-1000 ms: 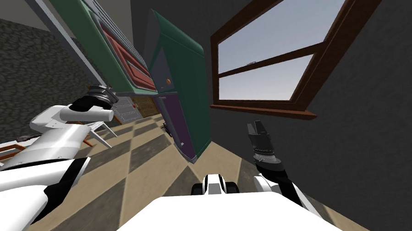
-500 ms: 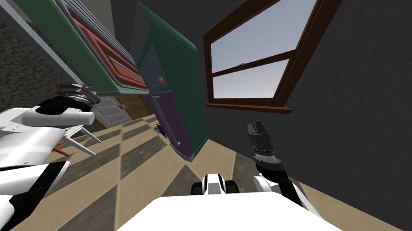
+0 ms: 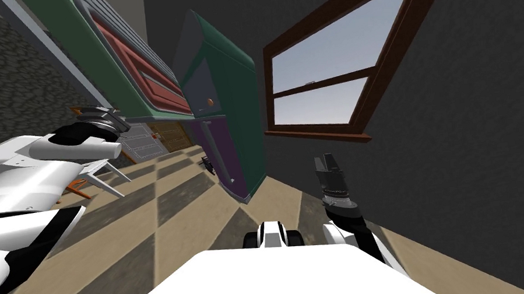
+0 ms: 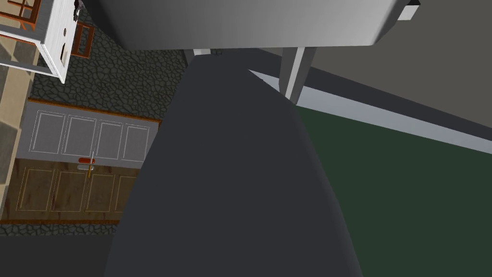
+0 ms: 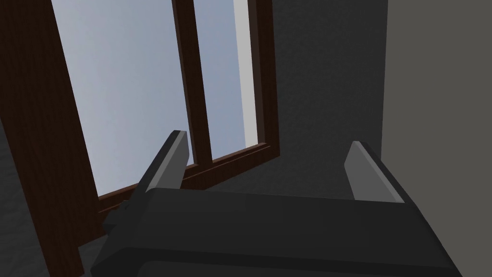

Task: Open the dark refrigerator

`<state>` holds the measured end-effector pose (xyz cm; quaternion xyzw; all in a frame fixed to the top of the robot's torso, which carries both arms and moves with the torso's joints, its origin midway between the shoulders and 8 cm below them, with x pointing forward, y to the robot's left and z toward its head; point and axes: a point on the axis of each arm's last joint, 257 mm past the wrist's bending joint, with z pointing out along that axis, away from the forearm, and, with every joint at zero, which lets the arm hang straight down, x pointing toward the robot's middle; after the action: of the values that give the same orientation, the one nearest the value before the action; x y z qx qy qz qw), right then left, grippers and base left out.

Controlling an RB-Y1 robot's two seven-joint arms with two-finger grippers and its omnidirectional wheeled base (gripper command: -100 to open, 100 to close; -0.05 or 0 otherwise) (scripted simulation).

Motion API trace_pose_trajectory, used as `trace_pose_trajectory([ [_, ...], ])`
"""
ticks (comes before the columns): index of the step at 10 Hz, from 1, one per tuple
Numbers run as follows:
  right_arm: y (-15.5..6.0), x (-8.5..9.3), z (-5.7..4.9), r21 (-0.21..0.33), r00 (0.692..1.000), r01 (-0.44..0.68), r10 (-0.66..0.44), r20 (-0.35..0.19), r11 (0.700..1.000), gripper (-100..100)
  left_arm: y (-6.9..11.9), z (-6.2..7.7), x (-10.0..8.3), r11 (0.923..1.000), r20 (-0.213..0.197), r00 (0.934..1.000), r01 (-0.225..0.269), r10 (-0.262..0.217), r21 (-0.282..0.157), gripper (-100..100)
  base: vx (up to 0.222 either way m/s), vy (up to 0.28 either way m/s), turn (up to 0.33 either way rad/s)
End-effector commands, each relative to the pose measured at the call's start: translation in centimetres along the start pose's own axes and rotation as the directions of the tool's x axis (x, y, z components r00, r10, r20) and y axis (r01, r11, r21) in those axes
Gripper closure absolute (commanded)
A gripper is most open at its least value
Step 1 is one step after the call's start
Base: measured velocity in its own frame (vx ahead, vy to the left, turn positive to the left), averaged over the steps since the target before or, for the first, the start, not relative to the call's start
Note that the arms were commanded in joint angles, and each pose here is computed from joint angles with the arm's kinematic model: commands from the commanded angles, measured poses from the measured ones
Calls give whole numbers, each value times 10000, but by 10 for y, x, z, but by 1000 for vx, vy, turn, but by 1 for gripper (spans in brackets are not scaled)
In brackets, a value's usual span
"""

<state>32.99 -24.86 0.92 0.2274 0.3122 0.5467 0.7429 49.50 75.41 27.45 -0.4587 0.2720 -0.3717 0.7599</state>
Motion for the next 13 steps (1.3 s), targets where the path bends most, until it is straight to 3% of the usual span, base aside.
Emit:
trace_pose_trajectory([
  [1,0,0,0,1,10000,-1,1,1,10000,0,-13,1,12,9994,-276,9993,271,-266,199,100,-118,311,-56],
  [5,0,0,0,0,10000,0,0,0,10000,0,-20,1,42,9974,-888,9940,664,-637,273,100,-153,332,-101],
  [6,0,0,0,0,10000,1,-1,-1,10000,0,-20,1,42,9974,-888,9940,664,-637,273,100,-174,335,-93],
  [8,0,0,0,1,10000,2,-2,-1,10000,0,-24,0,61,9953,-1302,9875,933,-890,275,100,-162,383,-100],
  [9,0,0,0,1,10000,2,-2,-1,10000,0,-24,0,61,9953,-1302,9875,933,-890,275,100,-151,272,-97],
  [11,0,0,0,1,10000,0,0,1,10000,0,-27,-2,82,9924,-1717,9785,1205,-1146,239,100,-136,284,-99],
  [13,0,0,0,1,10000,0,0,0,10000,0,-20,-4,83,9953,-1747,9804,953,-908,172,100,-121,224,-39],
])
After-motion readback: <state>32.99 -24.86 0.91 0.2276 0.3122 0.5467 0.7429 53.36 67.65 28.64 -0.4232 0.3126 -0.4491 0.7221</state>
